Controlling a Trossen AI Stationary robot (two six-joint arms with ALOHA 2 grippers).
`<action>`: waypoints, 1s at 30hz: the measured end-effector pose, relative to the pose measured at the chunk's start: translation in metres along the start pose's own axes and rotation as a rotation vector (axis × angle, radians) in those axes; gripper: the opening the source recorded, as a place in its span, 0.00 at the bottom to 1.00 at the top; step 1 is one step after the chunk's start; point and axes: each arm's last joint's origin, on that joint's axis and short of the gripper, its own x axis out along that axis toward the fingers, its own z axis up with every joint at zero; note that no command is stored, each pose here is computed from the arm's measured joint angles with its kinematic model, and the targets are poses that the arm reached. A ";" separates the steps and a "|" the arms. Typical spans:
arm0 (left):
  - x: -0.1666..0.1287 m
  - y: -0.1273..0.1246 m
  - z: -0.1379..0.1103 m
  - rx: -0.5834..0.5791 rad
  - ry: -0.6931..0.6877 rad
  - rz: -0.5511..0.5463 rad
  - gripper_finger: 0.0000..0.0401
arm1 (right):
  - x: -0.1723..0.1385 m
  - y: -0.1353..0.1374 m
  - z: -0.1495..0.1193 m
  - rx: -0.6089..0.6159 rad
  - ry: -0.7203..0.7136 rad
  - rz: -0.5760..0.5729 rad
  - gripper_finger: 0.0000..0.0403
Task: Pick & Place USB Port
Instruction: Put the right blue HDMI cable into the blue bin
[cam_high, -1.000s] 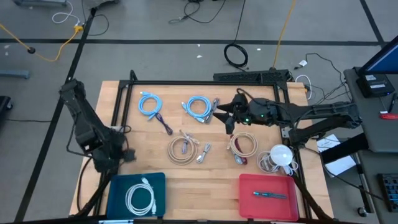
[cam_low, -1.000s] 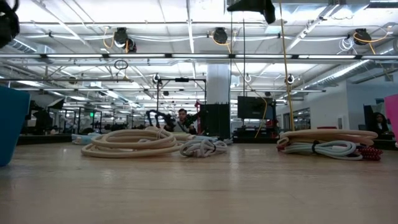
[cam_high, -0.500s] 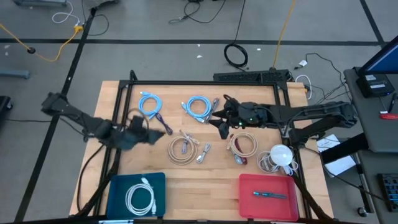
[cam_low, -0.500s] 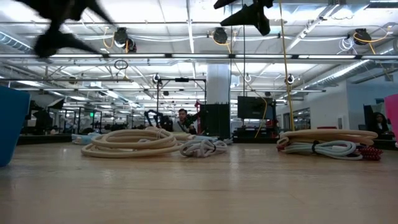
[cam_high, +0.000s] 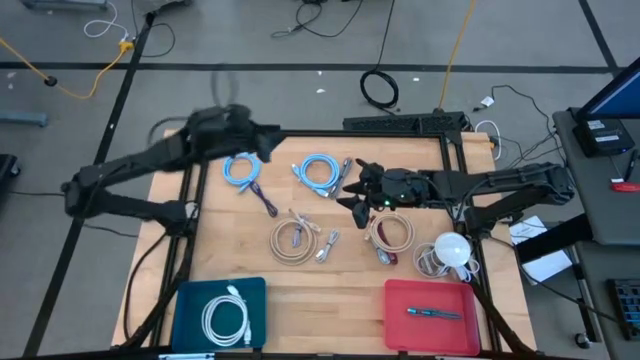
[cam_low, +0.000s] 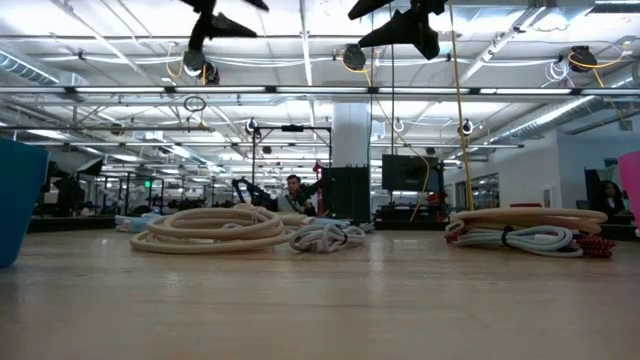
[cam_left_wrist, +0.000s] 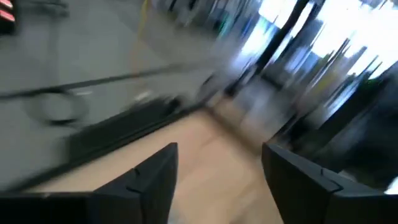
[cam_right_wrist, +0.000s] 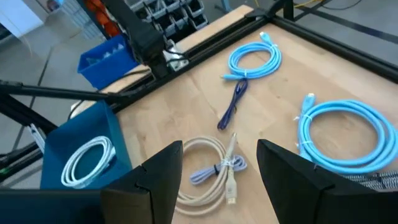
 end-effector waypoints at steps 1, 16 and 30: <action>0.006 -0.002 0.003 0.091 0.076 0.045 0.55 | 0.000 0.000 -0.001 -0.003 0.006 -0.002 0.49; 0.112 -0.021 -0.097 1.015 0.899 0.038 0.46 | 0.001 -0.016 -0.021 -0.060 0.164 -0.226 0.49; 0.200 -0.003 -0.128 1.169 1.033 0.063 0.46 | -0.002 -0.001 -0.028 -0.026 0.156 -0.177 0.49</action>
